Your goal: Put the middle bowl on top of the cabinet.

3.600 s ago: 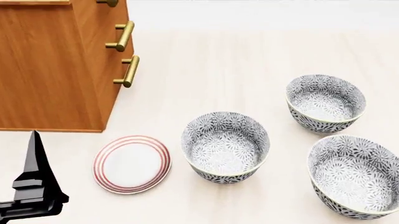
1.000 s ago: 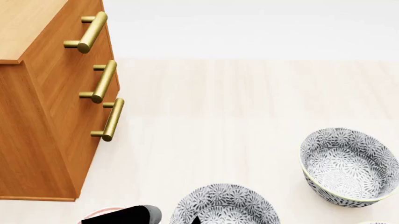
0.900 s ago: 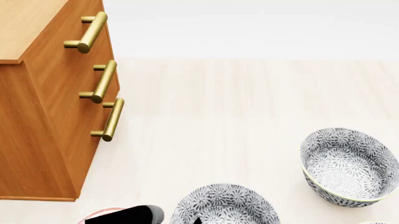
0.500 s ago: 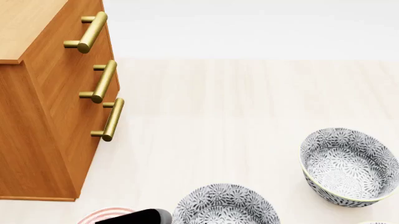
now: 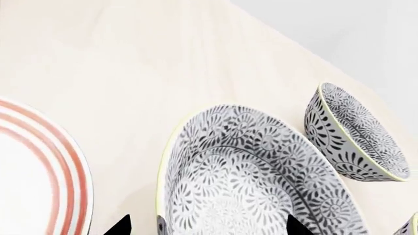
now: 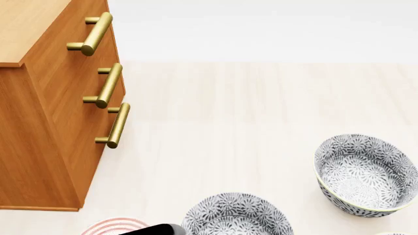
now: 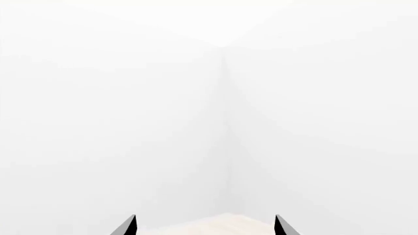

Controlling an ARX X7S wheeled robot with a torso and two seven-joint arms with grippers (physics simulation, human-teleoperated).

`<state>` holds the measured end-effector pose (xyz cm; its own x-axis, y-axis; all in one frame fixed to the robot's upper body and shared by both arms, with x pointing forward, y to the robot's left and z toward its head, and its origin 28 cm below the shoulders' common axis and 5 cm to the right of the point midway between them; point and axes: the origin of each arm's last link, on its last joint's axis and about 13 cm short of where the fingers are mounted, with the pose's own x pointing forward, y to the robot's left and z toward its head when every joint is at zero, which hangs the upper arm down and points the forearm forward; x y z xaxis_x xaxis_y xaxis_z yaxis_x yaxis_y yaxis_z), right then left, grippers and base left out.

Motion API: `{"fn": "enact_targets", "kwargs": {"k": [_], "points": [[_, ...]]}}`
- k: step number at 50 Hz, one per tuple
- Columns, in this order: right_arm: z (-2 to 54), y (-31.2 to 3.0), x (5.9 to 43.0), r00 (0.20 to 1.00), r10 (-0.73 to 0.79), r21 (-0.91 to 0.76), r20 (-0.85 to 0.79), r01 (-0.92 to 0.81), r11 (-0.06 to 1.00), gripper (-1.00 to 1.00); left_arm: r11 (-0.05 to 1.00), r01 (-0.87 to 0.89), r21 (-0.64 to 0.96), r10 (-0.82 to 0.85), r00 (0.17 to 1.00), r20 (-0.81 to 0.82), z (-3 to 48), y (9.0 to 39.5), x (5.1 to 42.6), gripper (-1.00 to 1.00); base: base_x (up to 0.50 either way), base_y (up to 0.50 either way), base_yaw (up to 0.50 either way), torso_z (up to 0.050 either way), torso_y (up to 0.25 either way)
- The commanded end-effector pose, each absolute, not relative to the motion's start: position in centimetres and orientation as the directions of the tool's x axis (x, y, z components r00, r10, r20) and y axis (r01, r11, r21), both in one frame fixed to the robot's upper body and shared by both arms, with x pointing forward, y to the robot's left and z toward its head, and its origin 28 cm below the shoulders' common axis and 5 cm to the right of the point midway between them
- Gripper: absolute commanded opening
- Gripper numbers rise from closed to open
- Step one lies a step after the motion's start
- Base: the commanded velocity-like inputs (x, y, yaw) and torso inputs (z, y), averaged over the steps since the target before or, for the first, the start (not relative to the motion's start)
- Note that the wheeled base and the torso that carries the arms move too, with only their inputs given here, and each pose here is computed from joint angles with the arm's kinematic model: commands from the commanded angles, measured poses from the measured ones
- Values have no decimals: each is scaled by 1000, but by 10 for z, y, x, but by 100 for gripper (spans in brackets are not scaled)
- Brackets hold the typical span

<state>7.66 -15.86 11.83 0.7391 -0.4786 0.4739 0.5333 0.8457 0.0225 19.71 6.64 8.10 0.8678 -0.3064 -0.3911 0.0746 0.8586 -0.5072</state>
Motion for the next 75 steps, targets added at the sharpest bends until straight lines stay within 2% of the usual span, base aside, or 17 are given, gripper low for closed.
{"fn": "enact_targets", "kwargs": {"k": [1,21,22,30,35,65,71,75], "points": [[118,-159,76,740,-476,23,475,531,847,100,855,77,-512,-316,862,-397,77,65,199,100,0,0,0,0,0],[120,-158,76,740,-471,21,481,527,849,100,852,63,-520,-313,857,-409,66,66,205,100,0,0,0,0,0],[120,-158,76,740,-471,21,481,527,849,100,845,66,-530,-322,855,-406,66,67,205,-100,0,0,0,0,0],[121,-158,75,736,-472,23,486,529,848,100,859,60,-508,-294,870,-395,65,66,205,-100,0,0,0,0,0],[121,-159,73,733,-473,27,489,529,848,100,803,113,-585,-352,882,-313,68,69,203,-100,0,0,0,0,0],[122,-156,79,733,-460,29,501,517,855,100,843,157,-515,-300,931,-209,93,74,206,-100,0,0,0,46,168],[123,-155,79,731,-461,30,504,518,855,100,826,169,-538,-296,942,-158,115,81,208,-100,0,0,0,46,185],[123,-155,80,730,-460,31,506,518,855,100,811,208,-546,-293,954,-71,148,91,209,-100,0,0,0,46,189]]}}
